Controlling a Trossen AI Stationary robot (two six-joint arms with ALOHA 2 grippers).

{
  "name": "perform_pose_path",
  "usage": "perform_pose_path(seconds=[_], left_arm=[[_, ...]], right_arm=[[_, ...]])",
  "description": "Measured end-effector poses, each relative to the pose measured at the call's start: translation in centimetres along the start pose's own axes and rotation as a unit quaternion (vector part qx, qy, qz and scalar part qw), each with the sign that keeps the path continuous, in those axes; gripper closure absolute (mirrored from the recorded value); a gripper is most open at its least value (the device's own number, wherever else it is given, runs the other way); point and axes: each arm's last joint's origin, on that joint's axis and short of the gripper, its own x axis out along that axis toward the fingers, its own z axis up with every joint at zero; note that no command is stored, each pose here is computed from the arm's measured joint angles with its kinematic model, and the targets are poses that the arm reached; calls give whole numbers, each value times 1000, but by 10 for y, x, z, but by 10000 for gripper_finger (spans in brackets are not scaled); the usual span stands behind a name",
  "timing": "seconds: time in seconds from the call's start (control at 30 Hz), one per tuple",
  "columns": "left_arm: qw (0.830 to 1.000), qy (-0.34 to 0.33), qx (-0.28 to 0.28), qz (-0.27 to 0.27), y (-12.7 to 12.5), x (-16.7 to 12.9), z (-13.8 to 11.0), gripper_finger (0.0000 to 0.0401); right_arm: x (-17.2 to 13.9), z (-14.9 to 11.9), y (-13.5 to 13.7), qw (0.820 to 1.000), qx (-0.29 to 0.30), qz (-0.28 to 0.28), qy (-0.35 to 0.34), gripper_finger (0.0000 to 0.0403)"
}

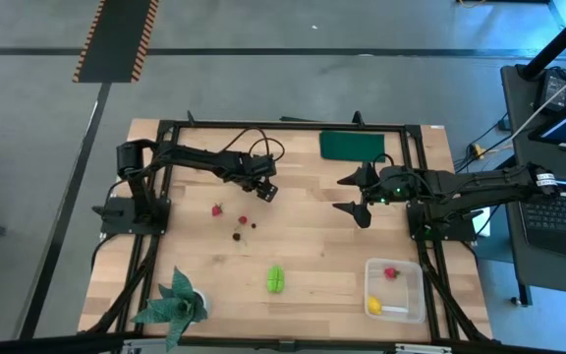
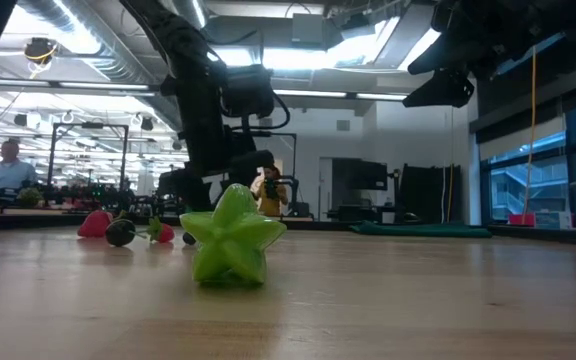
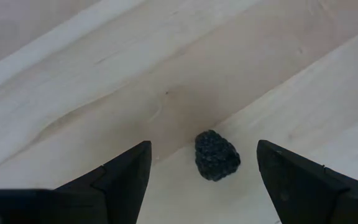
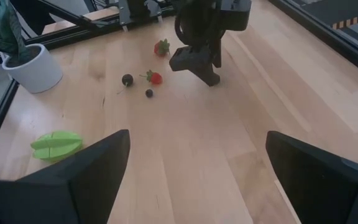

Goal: Pick and placing Produce into tupperware
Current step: Put the blackberry into the transparent bin

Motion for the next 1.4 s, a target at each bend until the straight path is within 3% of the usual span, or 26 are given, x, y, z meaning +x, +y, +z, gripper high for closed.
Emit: perform_pose_path(seconds=[0.27, 0.5, 1.4], left_arm=[[1000, 16, -1, -13, -1, 2, -1, 154], [999, 31, -21, 7, 0, 13, -4, 170], [999, 18, -26, 16, 1, 16, 0, 224]], right_arm=[[0, 0, 0, 1000, -1, 0, 0, 26], [0, 0, 0, 1000, -1, 0, 0, 26], [0, 0, 0, 1000, -2, 0, 0, 26]])
